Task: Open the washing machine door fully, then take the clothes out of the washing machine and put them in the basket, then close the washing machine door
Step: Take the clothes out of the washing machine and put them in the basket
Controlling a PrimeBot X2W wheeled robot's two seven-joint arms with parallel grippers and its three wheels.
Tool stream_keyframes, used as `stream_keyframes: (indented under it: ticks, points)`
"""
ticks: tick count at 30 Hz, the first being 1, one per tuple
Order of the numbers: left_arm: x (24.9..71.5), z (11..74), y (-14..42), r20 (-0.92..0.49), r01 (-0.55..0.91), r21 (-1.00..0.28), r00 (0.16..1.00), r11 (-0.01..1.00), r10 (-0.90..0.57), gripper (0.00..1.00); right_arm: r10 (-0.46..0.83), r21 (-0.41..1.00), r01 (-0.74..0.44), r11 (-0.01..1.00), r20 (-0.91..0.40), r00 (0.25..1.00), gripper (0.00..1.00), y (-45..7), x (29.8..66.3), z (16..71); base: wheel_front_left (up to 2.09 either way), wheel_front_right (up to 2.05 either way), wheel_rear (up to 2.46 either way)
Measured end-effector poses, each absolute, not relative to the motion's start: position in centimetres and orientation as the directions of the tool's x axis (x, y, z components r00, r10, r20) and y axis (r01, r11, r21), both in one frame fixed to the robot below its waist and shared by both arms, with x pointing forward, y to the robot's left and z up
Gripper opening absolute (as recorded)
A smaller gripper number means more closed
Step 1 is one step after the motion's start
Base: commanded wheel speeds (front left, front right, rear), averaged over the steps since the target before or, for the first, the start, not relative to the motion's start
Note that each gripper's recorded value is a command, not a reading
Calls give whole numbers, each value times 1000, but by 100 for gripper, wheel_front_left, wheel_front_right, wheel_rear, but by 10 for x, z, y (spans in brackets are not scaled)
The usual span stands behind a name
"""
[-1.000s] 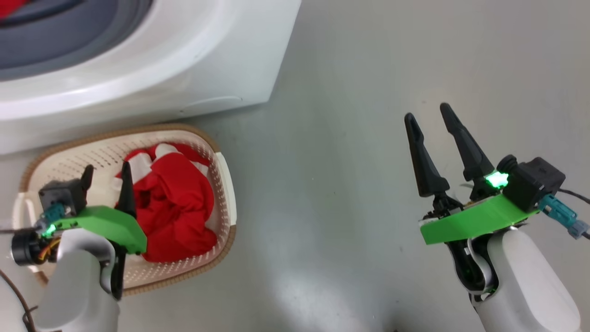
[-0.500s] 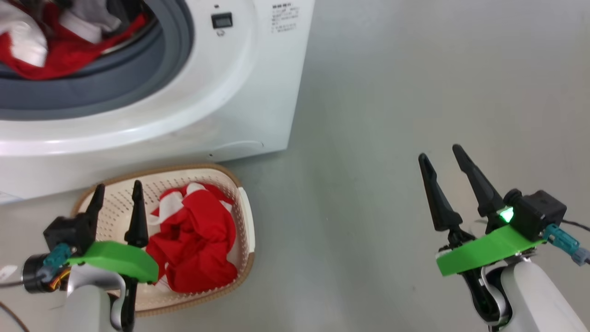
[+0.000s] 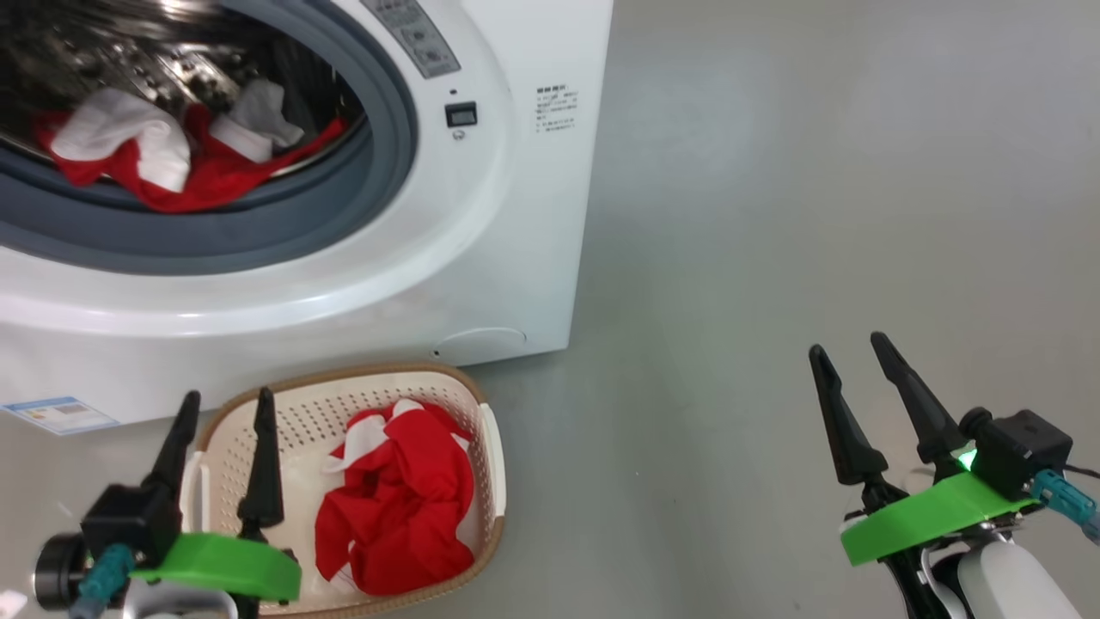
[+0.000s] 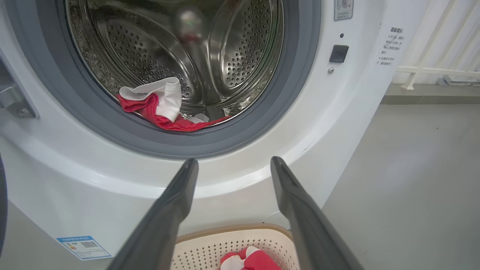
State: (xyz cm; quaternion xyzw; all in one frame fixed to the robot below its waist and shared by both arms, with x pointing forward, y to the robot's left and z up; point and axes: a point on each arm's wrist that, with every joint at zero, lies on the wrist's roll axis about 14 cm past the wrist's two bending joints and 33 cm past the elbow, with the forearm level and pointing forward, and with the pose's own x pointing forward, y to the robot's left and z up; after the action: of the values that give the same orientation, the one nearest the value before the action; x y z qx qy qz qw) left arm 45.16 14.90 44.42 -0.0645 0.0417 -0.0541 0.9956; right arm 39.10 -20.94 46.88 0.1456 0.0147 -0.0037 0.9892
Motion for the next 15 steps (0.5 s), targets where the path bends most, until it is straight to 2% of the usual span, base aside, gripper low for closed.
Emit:
stream_keyframes:
  ticks: [15]
  points:
    - [408,471,162,-12,76,-94,997,993,-78,100,-6,286,12,958,-21,1000,100,-211,367,474,0,0,0]
